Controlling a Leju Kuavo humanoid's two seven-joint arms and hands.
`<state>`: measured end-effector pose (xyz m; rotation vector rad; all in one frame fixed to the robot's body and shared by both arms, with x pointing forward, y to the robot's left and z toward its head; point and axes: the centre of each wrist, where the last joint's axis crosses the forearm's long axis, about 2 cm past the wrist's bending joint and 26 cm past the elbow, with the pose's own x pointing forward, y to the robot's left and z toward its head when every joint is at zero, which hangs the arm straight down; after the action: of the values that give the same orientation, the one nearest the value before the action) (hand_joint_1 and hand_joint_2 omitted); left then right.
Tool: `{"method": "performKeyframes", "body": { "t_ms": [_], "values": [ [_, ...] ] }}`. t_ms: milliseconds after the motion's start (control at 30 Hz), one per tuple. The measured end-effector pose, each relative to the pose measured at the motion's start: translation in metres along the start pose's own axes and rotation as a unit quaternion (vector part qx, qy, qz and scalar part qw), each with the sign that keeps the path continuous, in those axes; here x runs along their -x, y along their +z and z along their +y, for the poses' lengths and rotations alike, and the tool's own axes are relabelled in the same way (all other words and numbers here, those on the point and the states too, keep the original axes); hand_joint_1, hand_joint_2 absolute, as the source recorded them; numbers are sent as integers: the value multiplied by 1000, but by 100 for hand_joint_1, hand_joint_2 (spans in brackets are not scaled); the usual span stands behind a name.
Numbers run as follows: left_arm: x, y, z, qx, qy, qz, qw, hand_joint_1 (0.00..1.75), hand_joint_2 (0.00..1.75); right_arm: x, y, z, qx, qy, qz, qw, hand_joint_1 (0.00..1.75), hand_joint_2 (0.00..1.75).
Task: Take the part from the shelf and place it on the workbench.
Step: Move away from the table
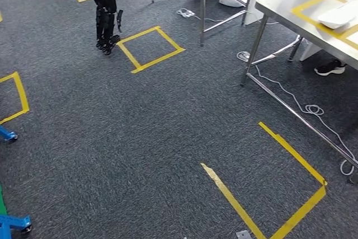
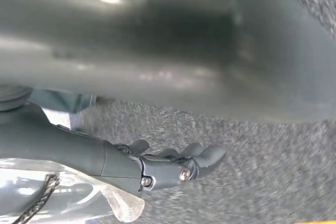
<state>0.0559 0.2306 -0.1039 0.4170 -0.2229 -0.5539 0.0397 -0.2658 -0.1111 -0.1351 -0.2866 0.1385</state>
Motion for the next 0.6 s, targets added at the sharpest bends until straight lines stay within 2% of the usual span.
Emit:
{"method": "performKeyframes", "body": {
  "t_ms": [400, 600],
  "values": [
    [2, 0, -1, -2, 4, 6, 1000, 0, 0, -8, -1, 0, -1, 3, -9, 1000, 0, 0],
    [1, 0, -1, -1, 6, 7, 1000, 0, 0, -1, 0, 2, -4, 4, -3, 1000, 0, 0]
  ]
}}
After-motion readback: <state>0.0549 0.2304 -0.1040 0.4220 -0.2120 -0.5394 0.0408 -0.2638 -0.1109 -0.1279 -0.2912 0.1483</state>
